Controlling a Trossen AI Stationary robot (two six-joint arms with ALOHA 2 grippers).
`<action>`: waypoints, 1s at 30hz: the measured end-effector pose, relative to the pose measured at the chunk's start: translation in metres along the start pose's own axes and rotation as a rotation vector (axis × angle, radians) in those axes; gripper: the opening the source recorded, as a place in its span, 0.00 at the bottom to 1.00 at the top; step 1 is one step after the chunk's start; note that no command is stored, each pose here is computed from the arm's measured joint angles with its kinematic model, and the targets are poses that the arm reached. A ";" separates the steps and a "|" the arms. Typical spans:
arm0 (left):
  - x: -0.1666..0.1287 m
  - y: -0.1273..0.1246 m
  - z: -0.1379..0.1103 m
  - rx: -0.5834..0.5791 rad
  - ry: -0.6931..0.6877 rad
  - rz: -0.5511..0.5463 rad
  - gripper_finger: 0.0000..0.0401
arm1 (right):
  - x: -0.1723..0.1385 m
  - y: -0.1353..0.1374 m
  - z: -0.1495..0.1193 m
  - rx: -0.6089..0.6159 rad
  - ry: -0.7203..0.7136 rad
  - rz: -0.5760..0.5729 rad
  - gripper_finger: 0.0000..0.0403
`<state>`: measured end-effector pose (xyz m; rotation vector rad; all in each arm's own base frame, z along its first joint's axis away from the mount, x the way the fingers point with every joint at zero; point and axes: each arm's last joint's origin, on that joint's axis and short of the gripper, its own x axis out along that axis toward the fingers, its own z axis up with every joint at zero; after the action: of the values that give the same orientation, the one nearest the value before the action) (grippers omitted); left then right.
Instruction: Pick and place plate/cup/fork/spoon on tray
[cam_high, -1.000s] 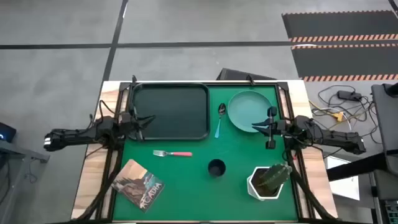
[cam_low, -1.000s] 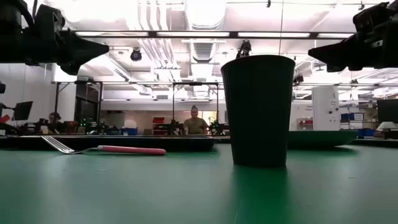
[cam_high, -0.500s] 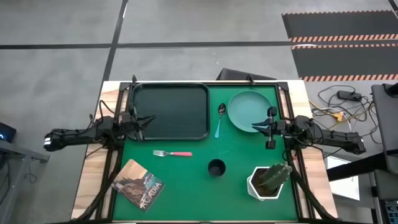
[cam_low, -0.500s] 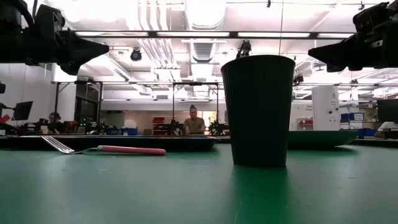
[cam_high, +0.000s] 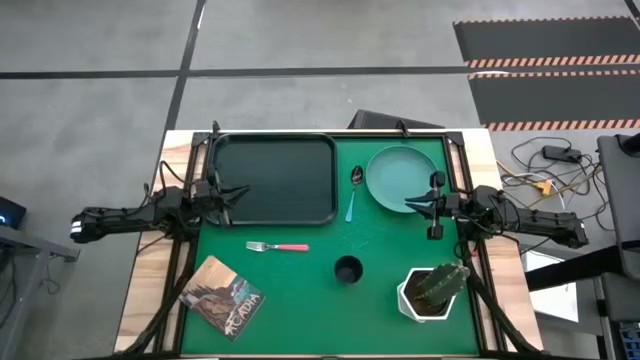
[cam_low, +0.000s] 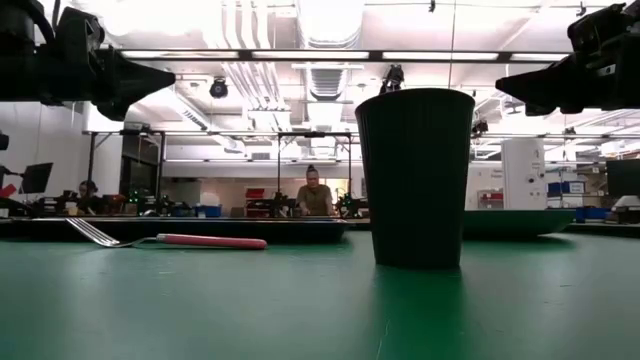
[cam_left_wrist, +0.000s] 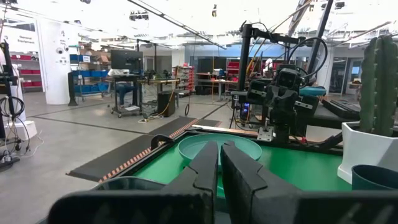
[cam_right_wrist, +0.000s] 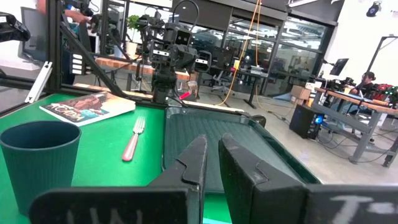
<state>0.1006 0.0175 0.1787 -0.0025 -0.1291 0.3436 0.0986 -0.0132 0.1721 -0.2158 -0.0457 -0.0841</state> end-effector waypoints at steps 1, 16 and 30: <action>0.000 0.000 0.000 0.000 0.000 0.000 0.00 | 0.000 0.000 0.000 0.000 0.000 0.000 0.08; 0.000 0.000 0.000 0.000 0.000 0.000 0.00 | 0.000 0.000 0.000 0.000 0.000 0.000 0.08; 0.000 0.000 0.000 0.000 0.000 0.000 0.00 | 0.000 0.000 0.000 0.000 0.000 0.000 0.08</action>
<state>0.1006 0.0175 0.1786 -0.0025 -0.1288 0.3440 0.0986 -0.0132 0.1721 -0.2157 -0.0455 -0.0839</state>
